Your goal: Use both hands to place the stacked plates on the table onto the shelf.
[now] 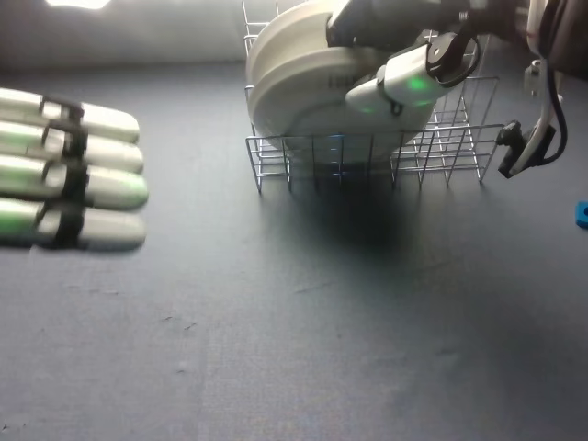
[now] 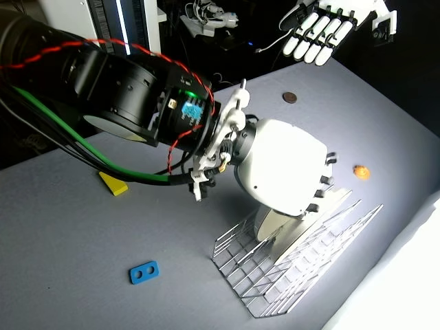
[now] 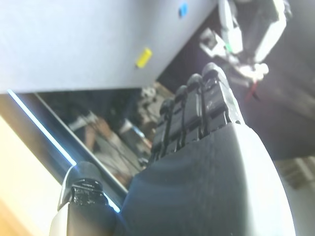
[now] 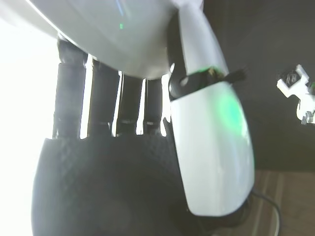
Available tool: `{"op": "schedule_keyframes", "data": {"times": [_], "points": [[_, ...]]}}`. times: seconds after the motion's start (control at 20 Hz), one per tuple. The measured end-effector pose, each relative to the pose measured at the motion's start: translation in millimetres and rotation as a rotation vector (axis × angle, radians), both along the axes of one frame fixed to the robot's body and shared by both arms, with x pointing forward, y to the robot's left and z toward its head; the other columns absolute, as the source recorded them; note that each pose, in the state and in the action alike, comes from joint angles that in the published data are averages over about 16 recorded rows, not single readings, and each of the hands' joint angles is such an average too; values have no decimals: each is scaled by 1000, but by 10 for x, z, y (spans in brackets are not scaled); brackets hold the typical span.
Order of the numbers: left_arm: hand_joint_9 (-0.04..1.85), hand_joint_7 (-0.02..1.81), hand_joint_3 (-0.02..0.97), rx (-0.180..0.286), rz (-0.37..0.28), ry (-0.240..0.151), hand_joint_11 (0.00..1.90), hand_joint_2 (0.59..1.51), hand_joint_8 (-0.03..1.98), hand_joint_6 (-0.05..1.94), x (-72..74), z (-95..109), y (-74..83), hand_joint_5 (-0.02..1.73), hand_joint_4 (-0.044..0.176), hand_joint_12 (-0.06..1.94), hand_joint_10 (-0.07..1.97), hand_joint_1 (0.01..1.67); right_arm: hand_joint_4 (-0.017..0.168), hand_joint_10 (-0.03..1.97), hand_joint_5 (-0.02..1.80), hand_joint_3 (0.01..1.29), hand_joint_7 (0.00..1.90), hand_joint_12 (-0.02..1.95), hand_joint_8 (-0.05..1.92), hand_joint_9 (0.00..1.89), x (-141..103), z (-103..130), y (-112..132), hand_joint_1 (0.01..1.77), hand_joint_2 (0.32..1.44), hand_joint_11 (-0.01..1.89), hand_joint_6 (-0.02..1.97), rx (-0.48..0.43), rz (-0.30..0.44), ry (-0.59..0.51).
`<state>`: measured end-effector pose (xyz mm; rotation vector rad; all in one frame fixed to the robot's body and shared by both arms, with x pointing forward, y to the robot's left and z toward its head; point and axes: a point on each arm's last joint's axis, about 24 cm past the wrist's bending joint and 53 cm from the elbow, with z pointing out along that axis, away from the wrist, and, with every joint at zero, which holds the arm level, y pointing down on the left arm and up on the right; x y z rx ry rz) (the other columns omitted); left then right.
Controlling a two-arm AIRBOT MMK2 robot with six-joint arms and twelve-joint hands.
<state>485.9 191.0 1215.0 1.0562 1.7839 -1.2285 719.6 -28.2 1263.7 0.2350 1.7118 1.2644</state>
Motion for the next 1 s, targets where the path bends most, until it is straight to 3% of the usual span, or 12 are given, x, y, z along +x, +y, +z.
{"op": "schedule_keyframes", "data": {"times": [0.25, 0.5, 1.0], "points": [[22, 23, 20, -18, -32, 8, 19, 1116, 1, 10, -65, 27, -43, 62, 5, 13, 11, 13, -7, 14, 856, 12, 1063, 909, 237, 1196, 27, -102, -18, 1039, 1082, 874, 396, -12, -7, 11], [20, 27, 19, -14, -48, 0, 19, 1121, 1, 10, -83, 8, -55, 73, 5, 12, 11, 13, -7, 13, 783, 12, 937, 958, 5, 1027, 42, -131, -32, 929, 1071, 676, 64, -19, -9, 19], [15, 28, 20, 2, -56, -23, 20, 1114, 2, 9, -77, -32, -38, 69, 5, 11, 11, 16, -7, 20, 509, 12, 586, 1067, 6, 632, -20, 55, -43, 801, 1025, 225, 28, -2, 4, 6]]}}
